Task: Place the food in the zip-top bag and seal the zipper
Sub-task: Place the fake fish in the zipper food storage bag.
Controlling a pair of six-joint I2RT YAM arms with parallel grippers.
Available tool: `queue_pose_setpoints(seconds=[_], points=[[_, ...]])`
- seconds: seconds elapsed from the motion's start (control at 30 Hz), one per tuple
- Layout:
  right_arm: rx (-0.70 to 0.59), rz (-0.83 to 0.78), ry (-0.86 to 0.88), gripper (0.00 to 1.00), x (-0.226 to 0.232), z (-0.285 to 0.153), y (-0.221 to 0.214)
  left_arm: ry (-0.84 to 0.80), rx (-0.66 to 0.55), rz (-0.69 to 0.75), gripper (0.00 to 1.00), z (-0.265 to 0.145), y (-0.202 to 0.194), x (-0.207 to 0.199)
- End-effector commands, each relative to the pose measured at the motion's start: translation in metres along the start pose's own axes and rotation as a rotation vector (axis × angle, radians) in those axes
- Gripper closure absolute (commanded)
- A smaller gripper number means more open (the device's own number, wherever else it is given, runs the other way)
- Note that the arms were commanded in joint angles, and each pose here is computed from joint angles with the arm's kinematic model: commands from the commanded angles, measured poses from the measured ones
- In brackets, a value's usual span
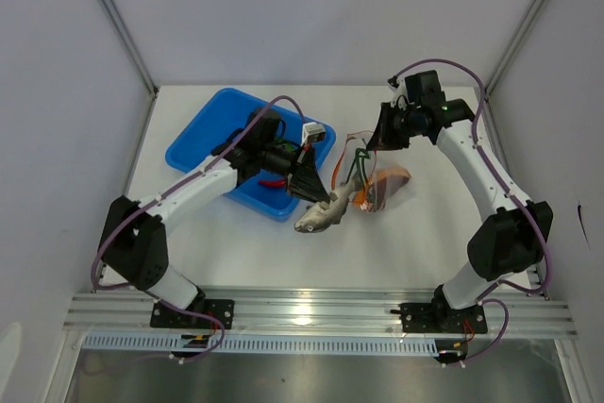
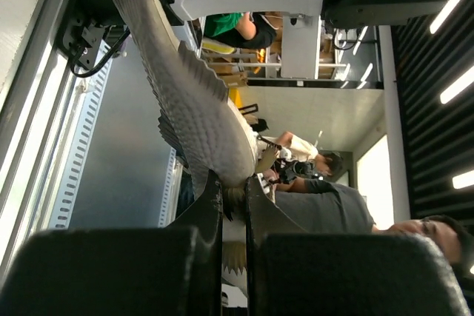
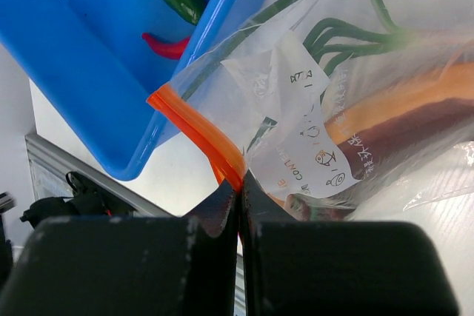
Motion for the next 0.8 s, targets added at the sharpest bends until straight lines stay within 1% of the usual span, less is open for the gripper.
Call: queue_pose_setpoints(seconds=[0.0,0.2,0.37,0.4,0.53,0.73,0.77], points=[[-0.080,-0.065,0.054,1.00,0.017,-0.021,0.012,-0.043,0.086,0.033,0.99,0.005,0.008,-0.009],[-0.098,-0.106,0.110,1.00,0.030,-0.037,0.000,-0.009,0.094,-0.060,0.99,0.014,0.036,0.011],[-0.085,-0.128,0.187,1.00,0.043,-0.044,-0.014,-0.009,0.113,-0.079,0.99,0.017,0.050,0.017],[-0.079,-0.132,0.194,1.00,0.045,-0.045,-0.019,-0.013,0.114,-0.056,0.99,0.017,0.053,0.009],[-0.069,-0.134,0.201,1.00,0.050,-0.044,-0.029,-0.007,0.112,-0.106,1.00,0.021,0.066,0.020],[-0.084,-0.141,0.176,1.00,0.052,-0.041,-0.030,0.058,0.050,-0.241,0.99,0.029,0.083,0.049],[-0.096,-0.140,0.172,1.00,0.052,-0.040,-0.028,0.070,0.041,-0.289,0.99,0.030,0.085,0.056]])
Point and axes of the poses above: each gripper's point midway between its finger pads, its own z axis out along the fingers, its own x axis along the line the jaws close on, y = z × x, the point moved 2 cm from there along -z, back along the fingers, and after that the axes turned 11 degrees about -z, right-handed, at the moved point
